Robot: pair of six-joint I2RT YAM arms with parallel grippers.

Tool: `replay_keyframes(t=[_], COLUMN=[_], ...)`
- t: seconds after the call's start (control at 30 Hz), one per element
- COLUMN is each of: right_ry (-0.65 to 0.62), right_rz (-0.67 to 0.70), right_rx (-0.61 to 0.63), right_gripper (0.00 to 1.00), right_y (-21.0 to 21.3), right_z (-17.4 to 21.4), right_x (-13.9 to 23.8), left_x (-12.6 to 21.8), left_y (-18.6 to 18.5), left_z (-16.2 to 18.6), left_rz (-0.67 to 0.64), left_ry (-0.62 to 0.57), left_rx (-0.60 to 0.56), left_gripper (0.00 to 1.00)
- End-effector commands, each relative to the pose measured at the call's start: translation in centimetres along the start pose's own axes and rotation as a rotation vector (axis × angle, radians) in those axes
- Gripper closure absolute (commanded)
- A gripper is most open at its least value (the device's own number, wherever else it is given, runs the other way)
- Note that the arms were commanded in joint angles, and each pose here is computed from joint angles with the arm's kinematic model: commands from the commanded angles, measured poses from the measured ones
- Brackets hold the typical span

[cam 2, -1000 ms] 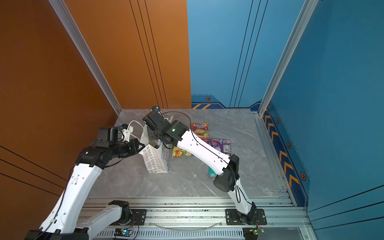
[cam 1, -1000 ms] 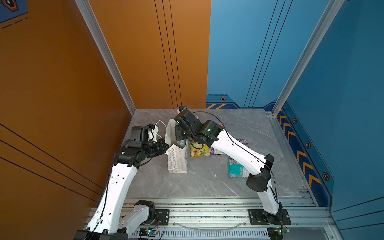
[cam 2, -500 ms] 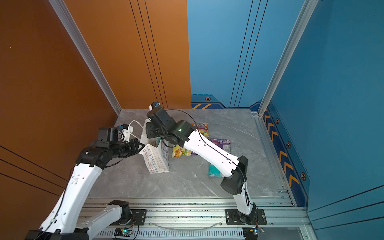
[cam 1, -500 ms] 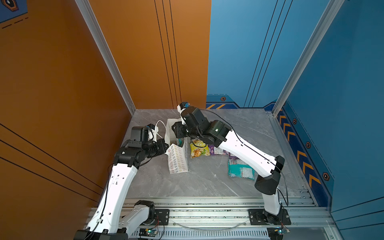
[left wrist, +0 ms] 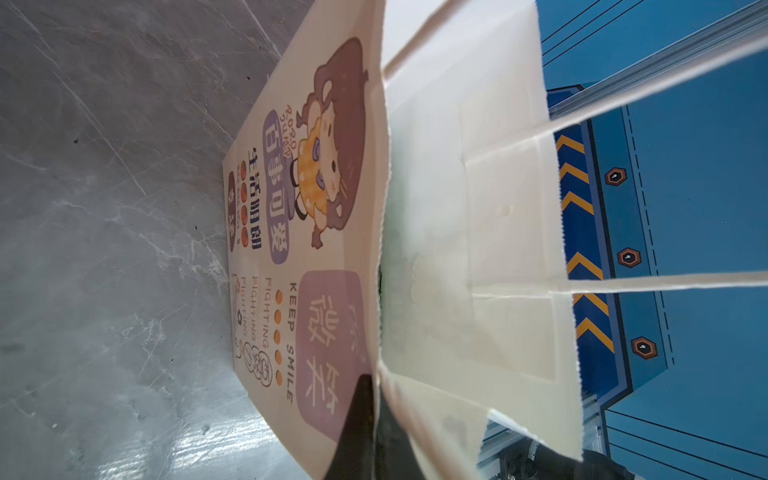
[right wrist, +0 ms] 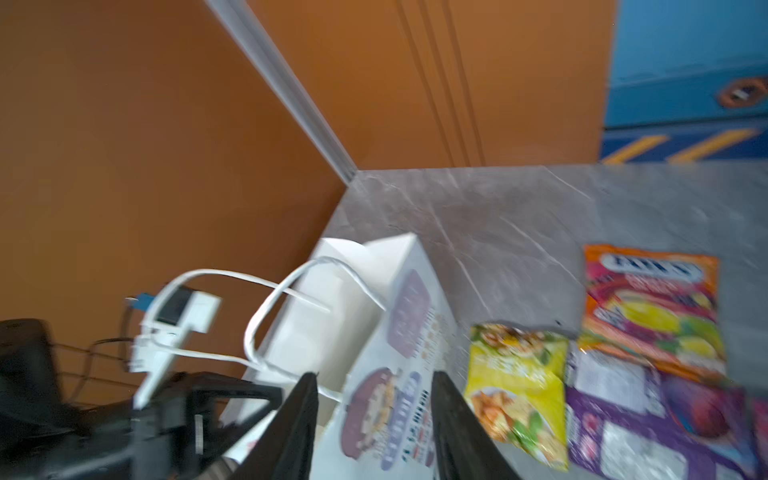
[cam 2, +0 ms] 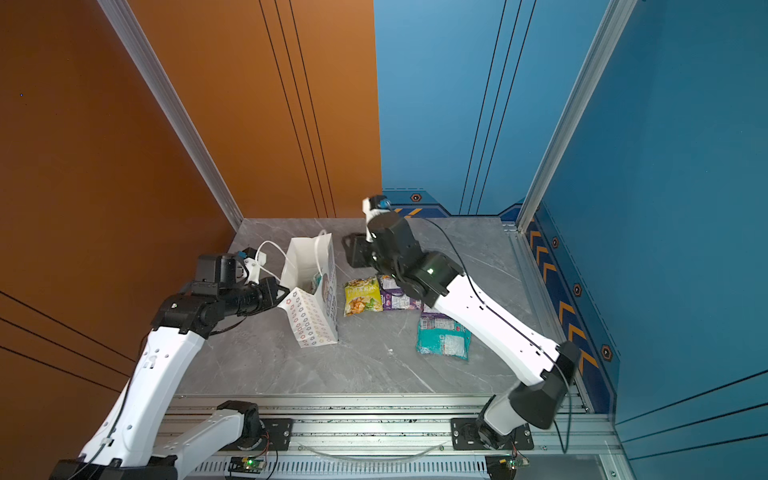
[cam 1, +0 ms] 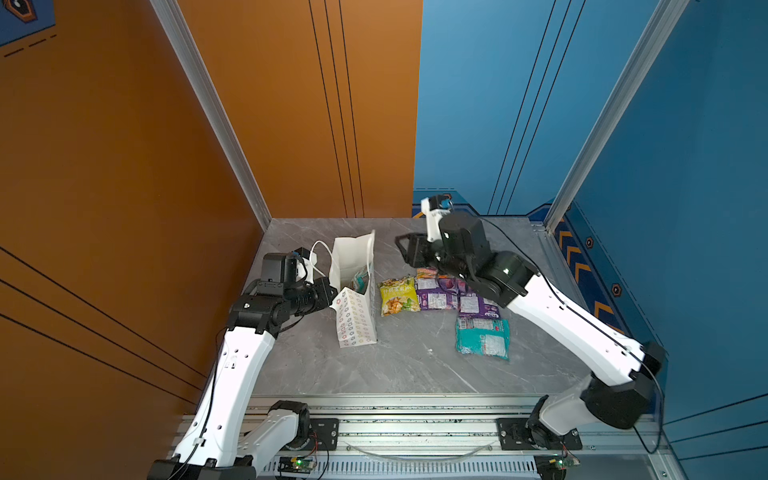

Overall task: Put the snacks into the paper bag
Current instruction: 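Move the right gripper down to the second teal Mint Blossom packet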

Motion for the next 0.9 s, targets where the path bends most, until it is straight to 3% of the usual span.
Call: replay_keyframes(t=[0.0, 0.13, 0.5, 0.87], right_ry=[0.015, 0.012, 0.033, 0.132], right_rz=[0.115, 0.130, 0.284, 0.444], right_rx=[-0.194, -0.297, -0.357, -0.509], right_gripper=[0.49, 0.48, 0.46, 0.41], right_y=[-7.8, -11.3, -17.8, -26.8], right_z=[1.1, 2.0, 3.2, 8.4], right_x=[1.1, 1.8, 3.5, 4.8], left_x=[0.0, -0.1, 0.0, 0.2], left_y=[0.2, 0.5, 0.8, 1.3], left_z=[0.0, -0.3, -0.4, 0.0], left_rz=[-0.002, -0.011, -0.018, -0.025], left_ry=[-0.010, -0.015, -0.023, -0.028], left_rx=[0.001, 0.017, 0.031, 0.032], left_gripper=[0.95, 0.94, 0.95, 0.95])
Point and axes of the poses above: each gripper's point midway between its finger pads, its own x axis back along the fingers, its own y axis along the line the jaws close on, z = x × y, the point moved 3 cm from there along x, back along the fingers, and after that the axes turned 10 degrees about -x, right-handed, at the moved point
